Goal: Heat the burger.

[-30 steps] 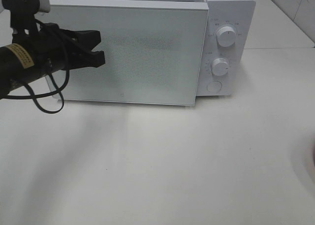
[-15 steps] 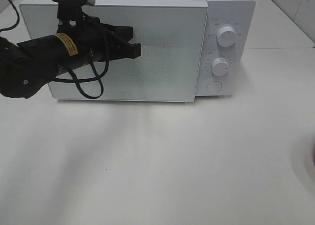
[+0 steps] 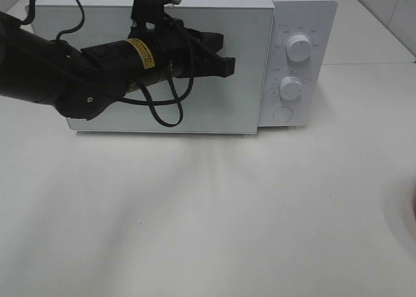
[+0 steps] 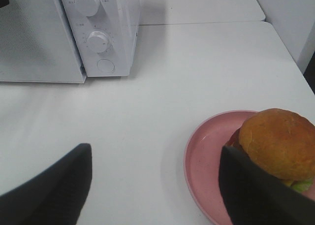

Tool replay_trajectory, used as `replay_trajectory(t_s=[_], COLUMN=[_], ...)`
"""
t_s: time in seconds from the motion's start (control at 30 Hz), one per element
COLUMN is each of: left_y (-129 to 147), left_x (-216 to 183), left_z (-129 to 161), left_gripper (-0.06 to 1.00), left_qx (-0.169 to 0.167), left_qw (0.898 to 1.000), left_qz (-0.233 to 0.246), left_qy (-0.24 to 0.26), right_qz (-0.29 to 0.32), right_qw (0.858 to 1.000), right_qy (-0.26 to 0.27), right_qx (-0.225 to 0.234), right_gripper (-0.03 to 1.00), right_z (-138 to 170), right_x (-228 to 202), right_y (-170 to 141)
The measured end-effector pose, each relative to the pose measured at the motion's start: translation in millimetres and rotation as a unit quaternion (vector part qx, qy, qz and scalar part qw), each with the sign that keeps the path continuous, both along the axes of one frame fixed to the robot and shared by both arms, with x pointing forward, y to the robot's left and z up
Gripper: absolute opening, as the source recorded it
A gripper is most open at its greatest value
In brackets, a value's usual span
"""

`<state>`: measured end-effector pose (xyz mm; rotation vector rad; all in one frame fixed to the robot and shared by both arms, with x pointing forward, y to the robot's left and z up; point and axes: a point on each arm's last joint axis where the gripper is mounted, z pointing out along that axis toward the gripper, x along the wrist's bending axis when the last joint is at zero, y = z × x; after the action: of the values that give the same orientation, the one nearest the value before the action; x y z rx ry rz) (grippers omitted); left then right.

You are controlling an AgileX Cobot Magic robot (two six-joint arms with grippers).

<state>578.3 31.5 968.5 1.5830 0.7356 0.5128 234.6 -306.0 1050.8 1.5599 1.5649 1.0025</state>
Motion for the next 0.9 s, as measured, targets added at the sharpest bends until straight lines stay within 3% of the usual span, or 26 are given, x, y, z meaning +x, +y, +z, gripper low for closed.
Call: replay_trajectory(t_s=[0.23, 0.77, 0.9], left_y=[-16.5, -23.4, -24.4], left_x=[11.4, 17.3, 15.5], left_z=[3.4, 4.6, 8.7], left_gripper=[0.0, 0.0, 0.0], left_qx=[0.0, -0.012, 0.0], left_qw=[1.0, 1.0, 1.0], left_qz=[-0.006, 0.007, 0.009], left_qy=[-0.008, 0.008, 0.02], right_qz=[0.0, 0.0, 0.0], right_qw=[1.0, 1.0, 1.0], right_qy=[0.0, 0.0, 0.0], right_qx=[0.0, 0.0, 0.0], right_gripper=[0.72, 0.72, 0.72], right_z=[0.0, 0.0, 0.0], right_x=[0.0, 0.0, 0.0], right_y=[0.0, 0.0, 0.0])
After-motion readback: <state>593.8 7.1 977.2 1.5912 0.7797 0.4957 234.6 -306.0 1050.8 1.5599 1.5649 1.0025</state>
